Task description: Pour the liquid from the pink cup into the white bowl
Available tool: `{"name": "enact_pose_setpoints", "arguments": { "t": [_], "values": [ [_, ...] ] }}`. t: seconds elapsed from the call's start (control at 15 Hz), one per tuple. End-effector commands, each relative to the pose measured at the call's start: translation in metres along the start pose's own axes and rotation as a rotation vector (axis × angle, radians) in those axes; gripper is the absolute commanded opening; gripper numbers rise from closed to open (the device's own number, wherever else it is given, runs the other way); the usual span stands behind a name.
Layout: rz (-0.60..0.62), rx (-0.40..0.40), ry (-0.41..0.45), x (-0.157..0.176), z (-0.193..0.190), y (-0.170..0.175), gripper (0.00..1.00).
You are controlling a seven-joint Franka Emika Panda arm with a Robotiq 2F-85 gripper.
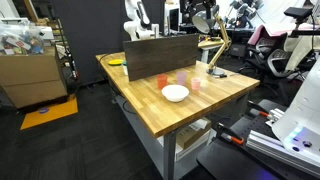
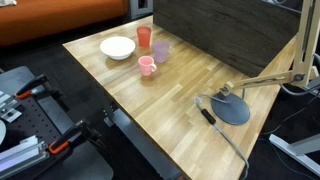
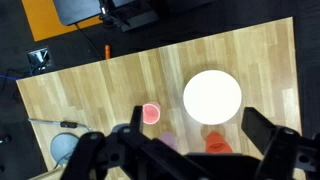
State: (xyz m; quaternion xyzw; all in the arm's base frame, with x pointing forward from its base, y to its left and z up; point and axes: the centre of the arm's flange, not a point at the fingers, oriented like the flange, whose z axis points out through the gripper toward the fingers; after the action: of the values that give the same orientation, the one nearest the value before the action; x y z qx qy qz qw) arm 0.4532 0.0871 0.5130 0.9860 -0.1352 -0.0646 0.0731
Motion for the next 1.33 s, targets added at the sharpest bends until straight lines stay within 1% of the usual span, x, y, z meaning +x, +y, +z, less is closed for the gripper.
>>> {"name": "enact_pose_setpoints", "arguments": {
  "t": [0.0, 0.8, 0.87, 1.07, 1.27],
  "values": [
    [0.0, 0.0, 0.0, 0.0, 0.0, 0.0, 1.0],
    [0.0, 0.0, 0.0, 0.0, 0.0, 0.0, 1.0],
    [0.016, 0.005, 0.016, 0.001, 0.0, 0.001, 1.0],
    [0.043, 0.06, 0.005, 0.0, -0.001, 0.012, 1.0],
    [0.116, 0.161, -0.028, 0.002, 0.003, 0.037, 1.0]
  ]
}}
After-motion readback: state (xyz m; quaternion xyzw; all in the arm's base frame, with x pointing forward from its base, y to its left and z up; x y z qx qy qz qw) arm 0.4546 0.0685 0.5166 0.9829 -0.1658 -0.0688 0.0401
